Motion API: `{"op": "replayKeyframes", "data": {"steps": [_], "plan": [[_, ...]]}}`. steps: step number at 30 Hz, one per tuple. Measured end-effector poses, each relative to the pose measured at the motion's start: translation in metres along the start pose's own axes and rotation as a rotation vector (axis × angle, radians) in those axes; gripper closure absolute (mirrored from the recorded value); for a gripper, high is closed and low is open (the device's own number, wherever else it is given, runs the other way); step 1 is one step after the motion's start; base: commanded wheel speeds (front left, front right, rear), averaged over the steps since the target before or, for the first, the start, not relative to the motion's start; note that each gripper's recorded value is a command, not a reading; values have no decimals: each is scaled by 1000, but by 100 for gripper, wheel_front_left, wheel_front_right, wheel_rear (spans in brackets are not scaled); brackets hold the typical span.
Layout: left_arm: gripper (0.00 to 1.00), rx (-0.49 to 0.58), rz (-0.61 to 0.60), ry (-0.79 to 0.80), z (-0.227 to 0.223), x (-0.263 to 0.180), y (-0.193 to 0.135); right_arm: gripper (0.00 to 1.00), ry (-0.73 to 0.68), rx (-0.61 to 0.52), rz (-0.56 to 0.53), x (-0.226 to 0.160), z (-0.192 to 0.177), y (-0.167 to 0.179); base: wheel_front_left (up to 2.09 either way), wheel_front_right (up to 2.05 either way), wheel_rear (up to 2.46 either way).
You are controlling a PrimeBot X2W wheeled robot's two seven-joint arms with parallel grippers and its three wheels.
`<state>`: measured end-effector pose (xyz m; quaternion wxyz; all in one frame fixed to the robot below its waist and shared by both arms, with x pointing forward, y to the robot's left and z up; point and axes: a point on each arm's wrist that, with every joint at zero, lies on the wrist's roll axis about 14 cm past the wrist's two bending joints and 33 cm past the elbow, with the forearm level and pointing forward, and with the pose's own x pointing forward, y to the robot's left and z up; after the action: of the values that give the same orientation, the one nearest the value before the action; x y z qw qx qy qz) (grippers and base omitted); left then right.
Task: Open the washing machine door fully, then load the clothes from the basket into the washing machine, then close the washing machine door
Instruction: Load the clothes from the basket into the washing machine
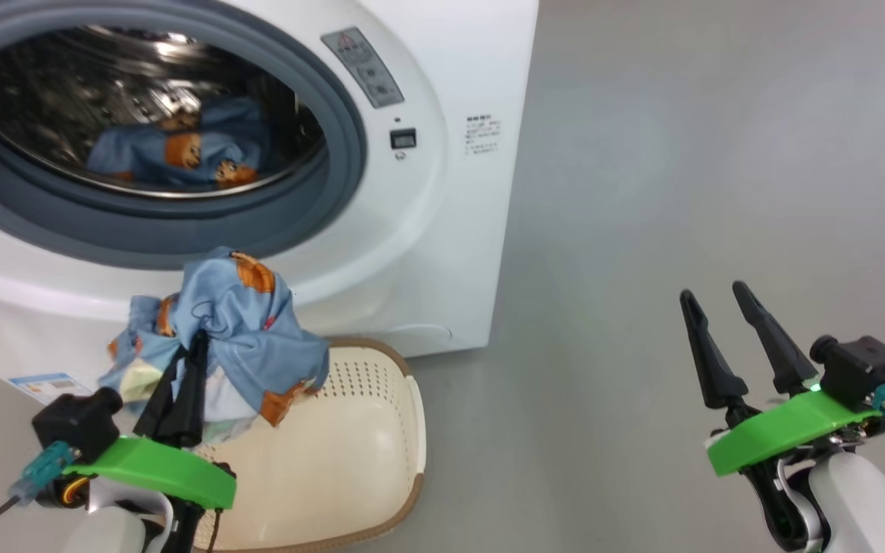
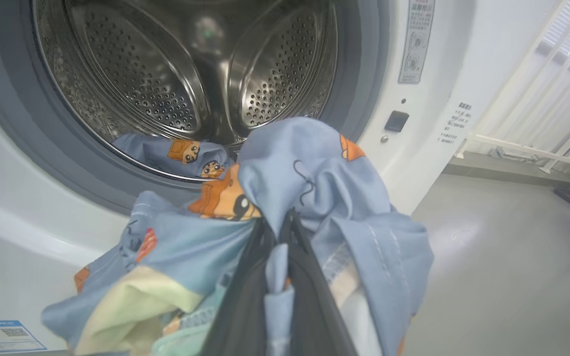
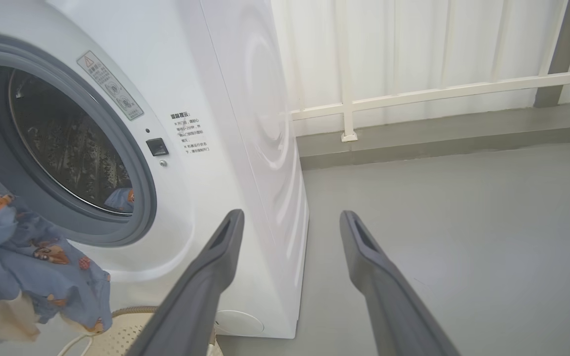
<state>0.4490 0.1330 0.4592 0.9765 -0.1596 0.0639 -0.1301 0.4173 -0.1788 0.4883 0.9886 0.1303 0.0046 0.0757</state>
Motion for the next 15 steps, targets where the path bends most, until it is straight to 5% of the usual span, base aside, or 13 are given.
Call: {"op": "replayKeyframes", "data": {"steps": [15], "plan": [[100,35,11,-159,46,-26,-10,0,-53,-27,40,-7,23,10,0,0,0]]}}
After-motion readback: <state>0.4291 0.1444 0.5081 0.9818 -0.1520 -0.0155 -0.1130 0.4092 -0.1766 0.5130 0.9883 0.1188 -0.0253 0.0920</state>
